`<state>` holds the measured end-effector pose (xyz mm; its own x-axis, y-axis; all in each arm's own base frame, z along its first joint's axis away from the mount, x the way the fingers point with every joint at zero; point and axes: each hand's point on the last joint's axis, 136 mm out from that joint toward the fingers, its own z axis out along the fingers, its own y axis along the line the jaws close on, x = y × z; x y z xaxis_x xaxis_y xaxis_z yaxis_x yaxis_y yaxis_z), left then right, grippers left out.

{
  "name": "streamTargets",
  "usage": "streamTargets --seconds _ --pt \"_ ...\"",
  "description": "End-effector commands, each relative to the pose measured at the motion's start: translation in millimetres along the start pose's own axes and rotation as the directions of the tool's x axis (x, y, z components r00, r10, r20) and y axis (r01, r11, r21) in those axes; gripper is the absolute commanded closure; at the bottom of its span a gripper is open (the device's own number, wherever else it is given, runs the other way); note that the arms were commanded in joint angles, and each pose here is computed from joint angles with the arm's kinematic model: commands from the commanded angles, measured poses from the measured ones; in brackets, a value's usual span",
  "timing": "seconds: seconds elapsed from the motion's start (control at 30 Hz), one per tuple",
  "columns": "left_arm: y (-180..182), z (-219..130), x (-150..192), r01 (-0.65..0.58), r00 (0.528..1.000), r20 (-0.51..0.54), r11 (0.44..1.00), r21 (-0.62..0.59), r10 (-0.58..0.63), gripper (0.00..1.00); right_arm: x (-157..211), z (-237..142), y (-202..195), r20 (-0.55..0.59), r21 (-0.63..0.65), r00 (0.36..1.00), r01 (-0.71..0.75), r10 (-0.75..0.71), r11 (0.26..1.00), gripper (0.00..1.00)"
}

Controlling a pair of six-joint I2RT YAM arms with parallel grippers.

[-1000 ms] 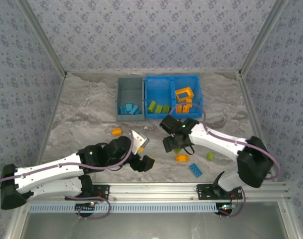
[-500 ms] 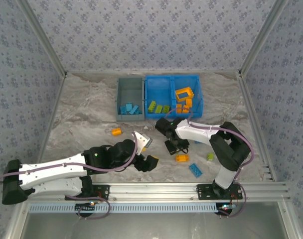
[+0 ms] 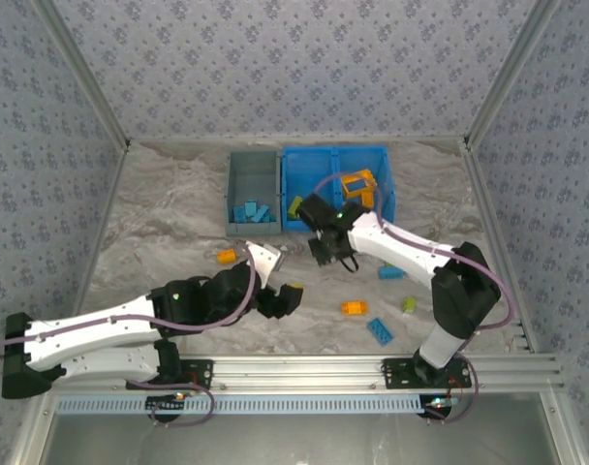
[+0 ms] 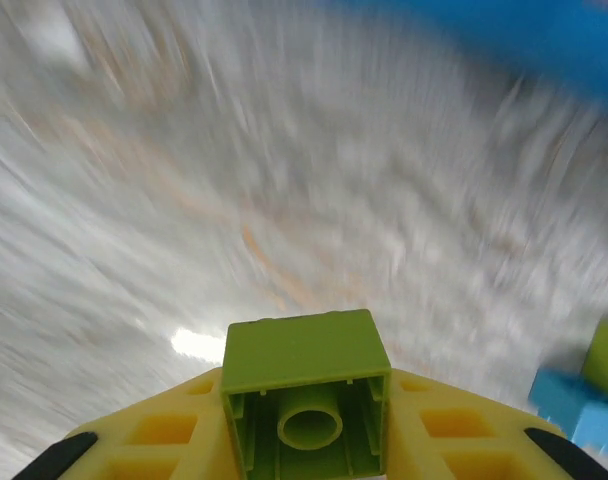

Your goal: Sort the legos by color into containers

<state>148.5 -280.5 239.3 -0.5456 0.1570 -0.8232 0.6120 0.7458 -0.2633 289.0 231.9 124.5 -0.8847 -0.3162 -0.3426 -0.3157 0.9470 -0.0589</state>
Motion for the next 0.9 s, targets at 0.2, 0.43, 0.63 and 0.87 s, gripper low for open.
streamTargets --seconds 0.2,0.43,0.63,0.87 --pt "45 -15 -73 0.103 0.99 0.118 0.976 -0.192 -0.081 0.11 -126 17 -18 0.161 0.034 0.978 -0.136 0.129 0.99 0.65" --pt "49 -2 -79 0.124 0.99 0.09 0.978 -0.169 -0.11 0.11 -177 63 -30 0.177 0.106 0.973 -0.166 0.145 0.98 0.63" --pt "49 5 -68 0.122 0.992 0.055 0.978 -0.167 -0.114 0.11 -180 107 -34 0.102 0.102 0.976 -0.203 0.193 0.974 0.61" --pt "49 6 -66 0.113 0.993 0.038 0.979 -0.172 -0.108 0.11 -177 119 -33 0.078 0.087 0.976 -0.211 0.205 0.974 0.46"
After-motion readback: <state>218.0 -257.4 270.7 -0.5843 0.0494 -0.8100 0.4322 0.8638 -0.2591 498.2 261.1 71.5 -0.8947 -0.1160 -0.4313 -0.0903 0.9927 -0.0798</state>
